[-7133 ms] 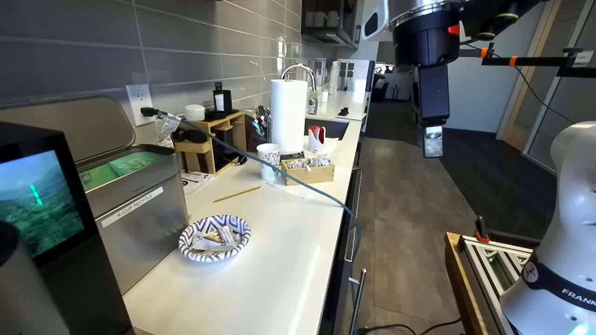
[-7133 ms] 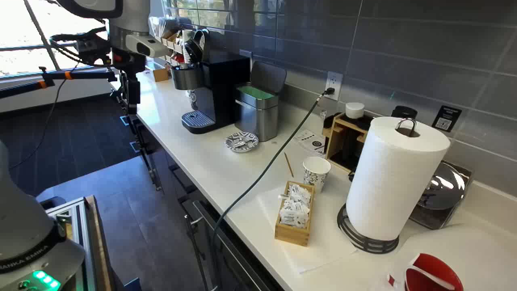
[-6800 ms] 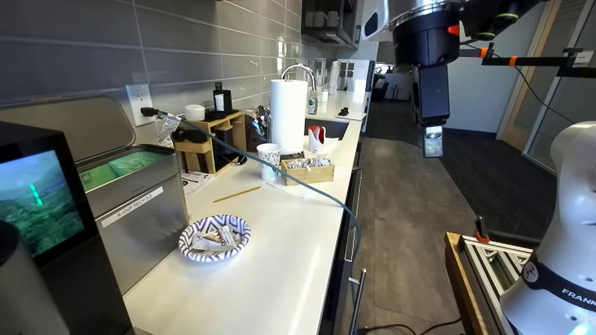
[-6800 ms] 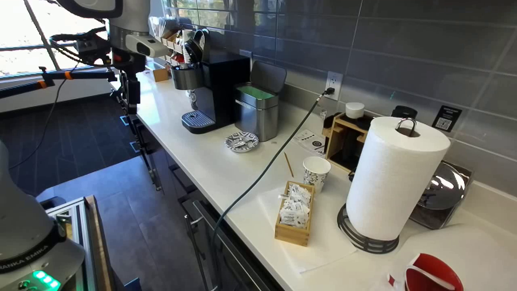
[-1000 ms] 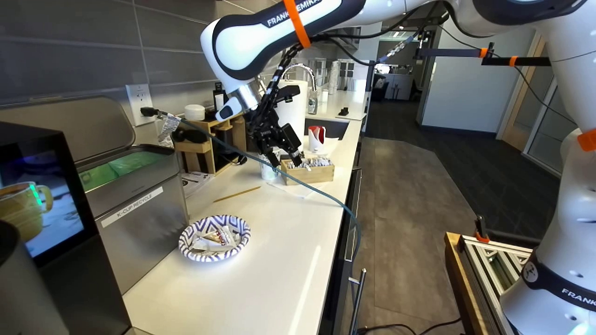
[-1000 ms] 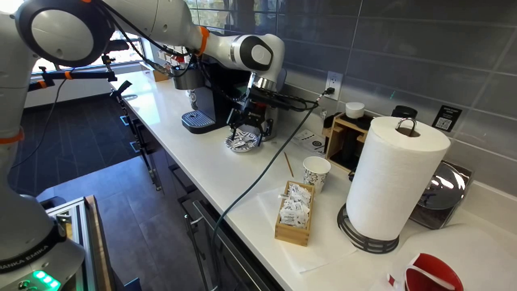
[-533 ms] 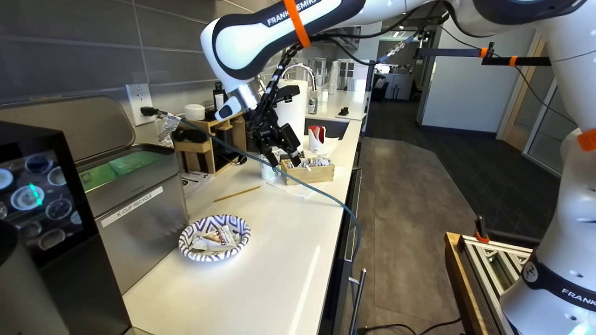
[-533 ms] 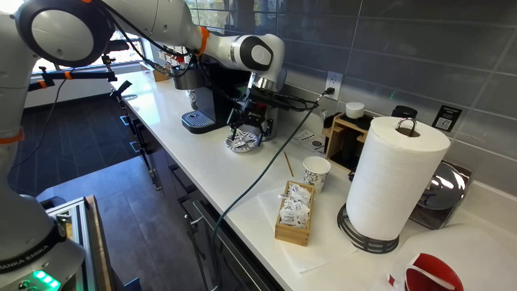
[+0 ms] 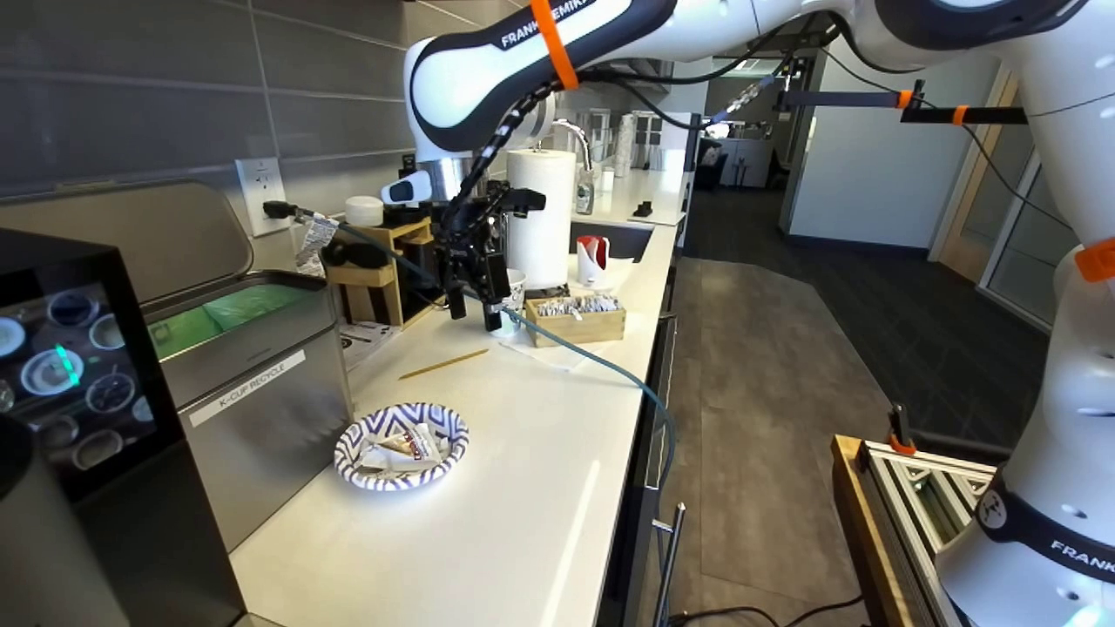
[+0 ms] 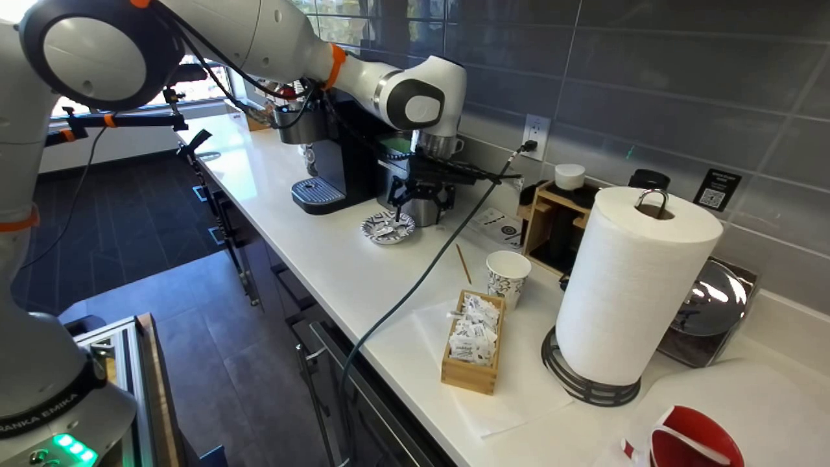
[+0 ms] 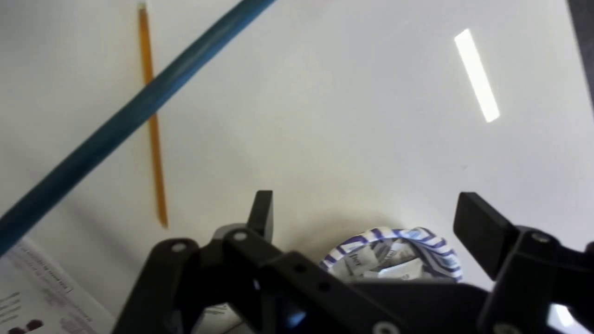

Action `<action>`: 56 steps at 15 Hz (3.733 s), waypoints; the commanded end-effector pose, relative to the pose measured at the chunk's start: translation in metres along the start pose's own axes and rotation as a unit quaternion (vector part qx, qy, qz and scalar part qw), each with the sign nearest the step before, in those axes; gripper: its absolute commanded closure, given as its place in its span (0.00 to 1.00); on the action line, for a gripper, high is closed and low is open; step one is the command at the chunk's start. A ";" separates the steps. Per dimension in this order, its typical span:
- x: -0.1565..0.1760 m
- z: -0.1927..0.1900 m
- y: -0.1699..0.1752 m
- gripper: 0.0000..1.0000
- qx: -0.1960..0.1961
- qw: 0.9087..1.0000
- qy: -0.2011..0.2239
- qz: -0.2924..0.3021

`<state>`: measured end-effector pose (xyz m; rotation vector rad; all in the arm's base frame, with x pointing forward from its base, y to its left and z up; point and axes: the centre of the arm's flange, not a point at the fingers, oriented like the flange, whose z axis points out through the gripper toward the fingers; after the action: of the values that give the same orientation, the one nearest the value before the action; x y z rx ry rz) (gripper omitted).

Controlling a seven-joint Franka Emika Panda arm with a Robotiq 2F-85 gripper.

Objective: Put the straw on the bowl

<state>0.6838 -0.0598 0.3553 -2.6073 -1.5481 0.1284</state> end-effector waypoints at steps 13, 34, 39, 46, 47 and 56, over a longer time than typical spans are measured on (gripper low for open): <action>0.005 0.074 0.035 0.00 -0.127 0.988 -0.090 -0.008; 0.039 0.086 0.064 0.00 -0.058 0.998 -0.022 0.007; 0.041 0.103 0.089 0.00 -0.094 0.996 -0.010 0.009; 0.034 0.107 0.122 0.01 -0.087 0.996 -0.015 0.032; 0.034 0.108 0.125 0.01 -0.083 0.996 -0.022 0.038; 0.032 0.103 0.124 0.81 -0.054 0.995 -0.044 0.066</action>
<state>0.7777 -0.0865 0.2485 -2.8213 -1.4979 0.1361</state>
